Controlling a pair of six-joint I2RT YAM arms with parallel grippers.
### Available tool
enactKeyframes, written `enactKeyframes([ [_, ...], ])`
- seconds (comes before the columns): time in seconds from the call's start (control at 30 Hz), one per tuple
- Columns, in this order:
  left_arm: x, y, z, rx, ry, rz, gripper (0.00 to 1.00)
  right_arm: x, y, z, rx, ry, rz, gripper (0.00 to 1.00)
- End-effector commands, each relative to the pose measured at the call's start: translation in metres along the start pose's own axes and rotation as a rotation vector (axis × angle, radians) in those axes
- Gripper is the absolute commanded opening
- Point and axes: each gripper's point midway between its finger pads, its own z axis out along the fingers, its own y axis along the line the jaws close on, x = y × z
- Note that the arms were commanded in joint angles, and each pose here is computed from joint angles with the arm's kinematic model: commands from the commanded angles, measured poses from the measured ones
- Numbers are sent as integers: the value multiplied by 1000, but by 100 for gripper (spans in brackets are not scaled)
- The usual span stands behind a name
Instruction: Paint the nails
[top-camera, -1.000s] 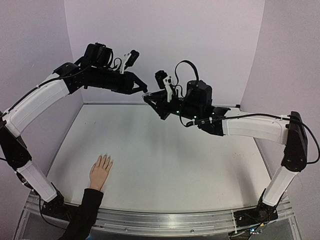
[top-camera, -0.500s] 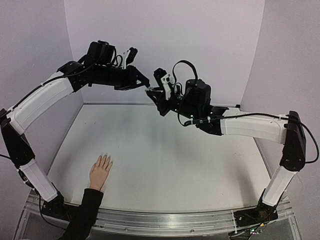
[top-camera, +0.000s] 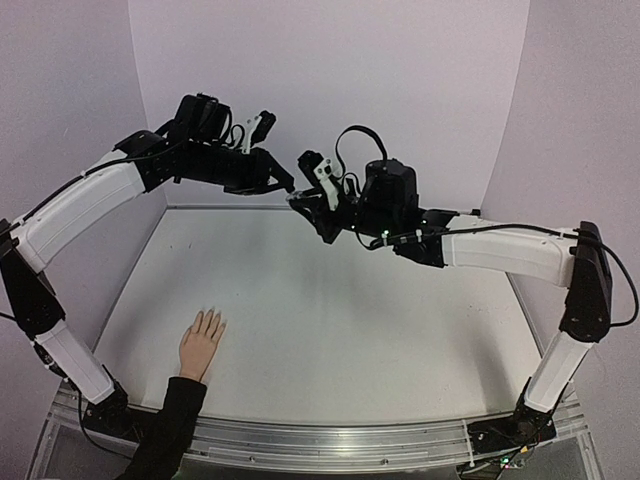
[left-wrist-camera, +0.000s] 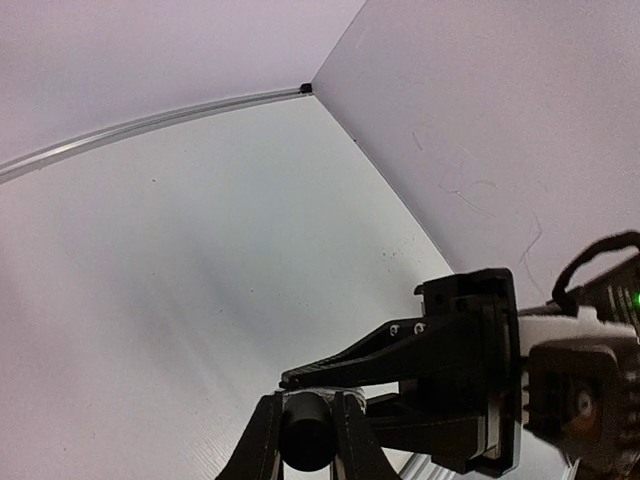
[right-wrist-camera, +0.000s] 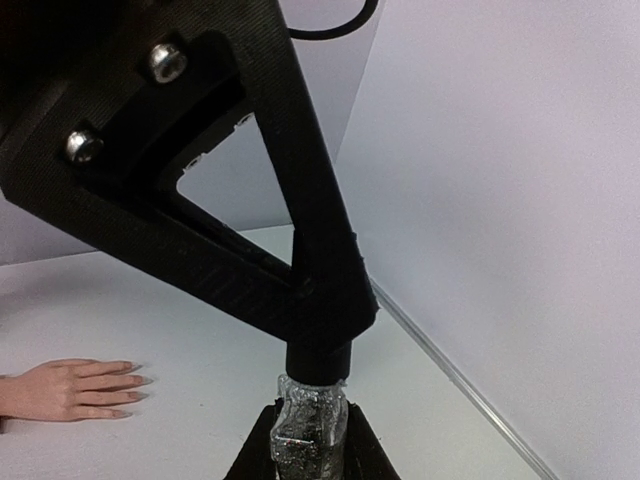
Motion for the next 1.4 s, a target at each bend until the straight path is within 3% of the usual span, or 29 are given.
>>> enactKeyframes([
  [0.0, 44, -58, 6, 329, 86, 148, 0, -175, 38, -68, -311, -557, 25, 0],
  [0.1, 47, -76, -6, 438, 79, 228, 0, -192, 45, -87, -466, -607, 100, 0],
  [0.27, 68, -105, -23, 669, 196, 349, 0, -210, 57, -117, -763, -650, 144, 0],
  [0.47, 83, -117, -34, 822, 304, 388, 0, -222, 56, -147, -1003, -679, 160, 0],
  [0.63, 91, -116, -35, 851, 381, 363, 0, -222, 60, -153, -1070, -647, 158, 0],
  [0.83, 92, -116, -38, 823, 380, 375, 1, -215, 52, -145, -1040, -643, 182, 0],
  [1.13, 51, -112, -48, 589, 163, 423, 29, -179, 8, -112, -808, -646, 323, 0],
  [1.23, 30, -110, -60, 495, 52, 441, 47, -165, -6, -101, -725, -631, 366, 0],
  [1.37, 9, -103, -76, 390, -91, 429, 63, -150, -10, -89, -657, -603, 367, 0],
])
